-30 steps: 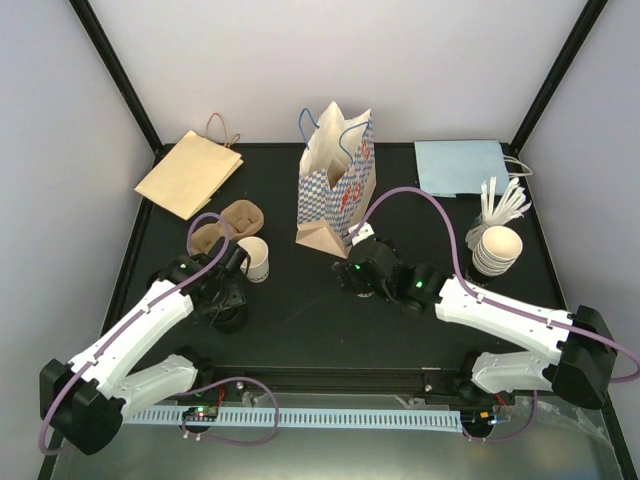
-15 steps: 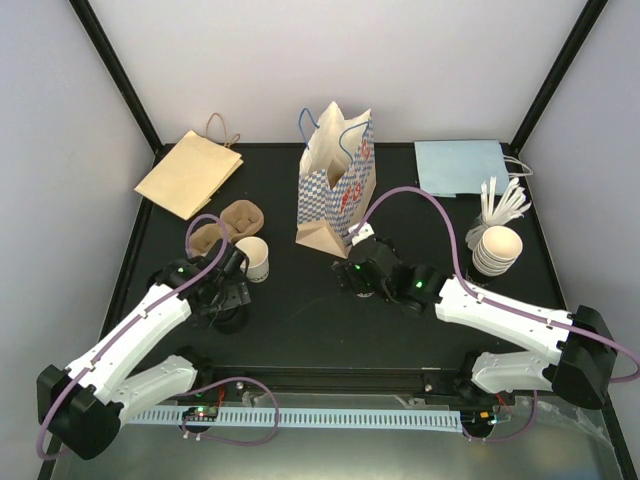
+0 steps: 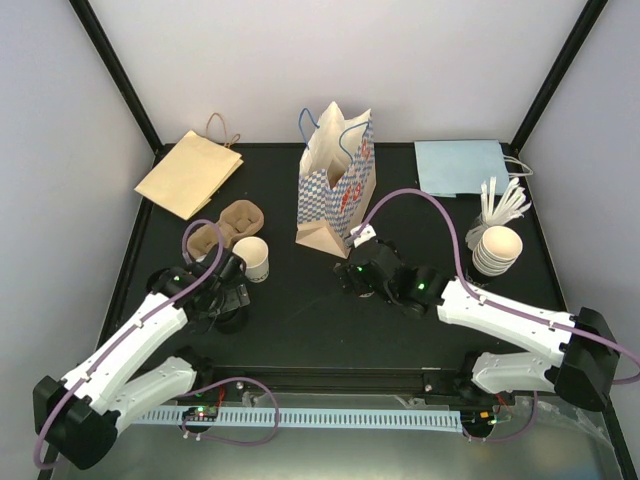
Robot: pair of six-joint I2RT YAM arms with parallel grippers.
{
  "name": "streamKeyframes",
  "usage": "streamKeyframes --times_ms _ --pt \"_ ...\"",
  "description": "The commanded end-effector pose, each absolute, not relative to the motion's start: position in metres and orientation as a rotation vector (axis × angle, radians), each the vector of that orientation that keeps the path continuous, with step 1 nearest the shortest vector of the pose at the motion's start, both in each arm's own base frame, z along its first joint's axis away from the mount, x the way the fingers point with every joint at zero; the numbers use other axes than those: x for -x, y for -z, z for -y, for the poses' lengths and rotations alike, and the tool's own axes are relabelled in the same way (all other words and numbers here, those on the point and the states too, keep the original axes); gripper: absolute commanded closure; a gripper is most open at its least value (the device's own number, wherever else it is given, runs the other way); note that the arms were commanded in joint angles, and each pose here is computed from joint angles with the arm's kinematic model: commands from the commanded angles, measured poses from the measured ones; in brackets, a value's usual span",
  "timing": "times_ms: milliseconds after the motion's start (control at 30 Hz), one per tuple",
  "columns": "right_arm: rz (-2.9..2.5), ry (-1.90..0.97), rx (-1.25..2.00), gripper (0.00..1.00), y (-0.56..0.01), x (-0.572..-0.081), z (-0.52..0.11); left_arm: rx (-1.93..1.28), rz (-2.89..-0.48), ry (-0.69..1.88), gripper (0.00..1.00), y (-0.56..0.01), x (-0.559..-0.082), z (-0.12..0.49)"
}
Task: Pack the takeout coffee
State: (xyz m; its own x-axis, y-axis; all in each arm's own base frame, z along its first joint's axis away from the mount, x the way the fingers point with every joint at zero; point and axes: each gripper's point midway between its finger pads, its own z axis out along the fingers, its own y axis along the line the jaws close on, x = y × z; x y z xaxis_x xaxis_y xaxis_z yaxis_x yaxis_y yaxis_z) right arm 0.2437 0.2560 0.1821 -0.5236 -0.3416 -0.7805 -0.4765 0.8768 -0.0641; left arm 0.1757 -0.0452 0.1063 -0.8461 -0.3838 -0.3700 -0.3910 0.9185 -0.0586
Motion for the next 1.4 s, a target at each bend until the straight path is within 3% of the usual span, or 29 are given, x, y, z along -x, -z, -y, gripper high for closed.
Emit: streamKeyframes --times_ms 0,167,533,800,1033,1200,1367 --pt "-2.137 -0.213 0.539 0.0 -0.192 -0.245 -0.254 0.611 -2.651 0.0 0.03 -0.109 -0.18 0.043" --pt "-2.136 -0.221 0.539 0.0 -0.193 -0.245 -0.255 0.611 -2.683 0.0 0.03 -0.102 -0.178 0.046" --pt "-2.14 -0.213 0.54 0.0 -0.192 -0.245 -0.254 0.63 -2.686 -0.013 0.15 -0.1 -0.178 0.045" --pt "-2.141 -0.216 0.542 0.0 -0.191 -0.245 -0.255 0.642 -2.71 -0.014 0.08 -0.094 -0.174 0.046" --pt "-2.143 -0.211 0.545 0.0 -0.19 -0.245 -0.255 0.669 -2.701 0.022 0.14 -0.089 -0.174 0.048" --pt "-2.143 -0.209 0.547 0.0 -0.19 -0.245 -0.255 0.651 -2.687 0.051 0.05 -0.1 -0.177 0.051" --pt "-2.143 -0.213 0.549 0.0 -0.19 -0.245 -0.255 0.665 -2.63 0.061 0.05 -0.115 -0.179 0.046"
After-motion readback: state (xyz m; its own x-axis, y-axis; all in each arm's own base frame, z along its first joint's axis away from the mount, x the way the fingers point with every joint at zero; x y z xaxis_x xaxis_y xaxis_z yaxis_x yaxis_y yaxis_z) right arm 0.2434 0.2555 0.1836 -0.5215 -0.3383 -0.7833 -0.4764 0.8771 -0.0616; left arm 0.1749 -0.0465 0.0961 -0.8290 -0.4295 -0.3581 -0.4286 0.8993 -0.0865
